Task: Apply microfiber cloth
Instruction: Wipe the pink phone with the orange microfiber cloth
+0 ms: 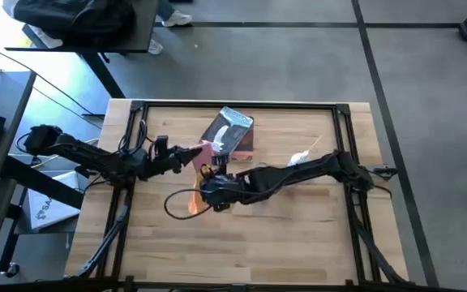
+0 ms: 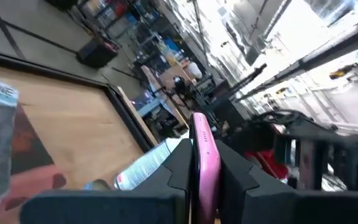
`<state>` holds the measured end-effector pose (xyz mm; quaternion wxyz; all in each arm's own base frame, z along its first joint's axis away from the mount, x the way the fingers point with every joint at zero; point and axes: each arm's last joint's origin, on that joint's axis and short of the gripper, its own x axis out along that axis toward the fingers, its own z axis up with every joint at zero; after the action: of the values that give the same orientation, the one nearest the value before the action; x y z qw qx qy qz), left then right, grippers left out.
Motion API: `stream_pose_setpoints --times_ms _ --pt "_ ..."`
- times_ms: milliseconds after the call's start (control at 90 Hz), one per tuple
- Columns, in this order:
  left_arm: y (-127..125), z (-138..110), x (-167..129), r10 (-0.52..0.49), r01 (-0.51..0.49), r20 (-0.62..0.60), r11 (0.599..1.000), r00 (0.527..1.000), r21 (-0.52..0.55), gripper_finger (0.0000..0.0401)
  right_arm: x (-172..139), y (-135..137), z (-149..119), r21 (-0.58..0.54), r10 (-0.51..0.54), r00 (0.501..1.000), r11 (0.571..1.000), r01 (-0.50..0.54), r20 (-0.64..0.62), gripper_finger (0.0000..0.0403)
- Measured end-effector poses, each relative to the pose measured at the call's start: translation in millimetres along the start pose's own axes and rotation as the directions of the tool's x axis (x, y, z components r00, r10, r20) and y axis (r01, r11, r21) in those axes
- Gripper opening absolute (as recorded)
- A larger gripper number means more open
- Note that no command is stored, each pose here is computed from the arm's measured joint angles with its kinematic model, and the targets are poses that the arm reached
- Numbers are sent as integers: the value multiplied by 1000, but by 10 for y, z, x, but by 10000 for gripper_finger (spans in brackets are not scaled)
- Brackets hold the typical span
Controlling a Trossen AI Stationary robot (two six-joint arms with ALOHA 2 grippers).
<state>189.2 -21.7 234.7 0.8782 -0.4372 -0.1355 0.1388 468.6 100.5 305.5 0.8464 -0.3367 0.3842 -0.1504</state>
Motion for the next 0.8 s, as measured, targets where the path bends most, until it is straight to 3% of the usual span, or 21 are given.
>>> stream_pose_setpoints --times_ms 189,378,611,800 --pt "-13 0 -1 -27 26 -15 999 1000 -24 21 48 -193 62 -144 -182 983 973 183 19 0" --pt "-35 12 -3 -56 56 -15 998 998 -38 21 74 -264 107 -190 -206 977 958 214 60 0" --pt "-49 -8 -22 -119 119 -101 993 988 -7 21 -13 -107 64 -6 -7 998 1000 7 69 0" --pt "-76 17 -31 -146 145 -89 989 985 -14 22 -132 182 39 86 256 964 961 -262 76 0"
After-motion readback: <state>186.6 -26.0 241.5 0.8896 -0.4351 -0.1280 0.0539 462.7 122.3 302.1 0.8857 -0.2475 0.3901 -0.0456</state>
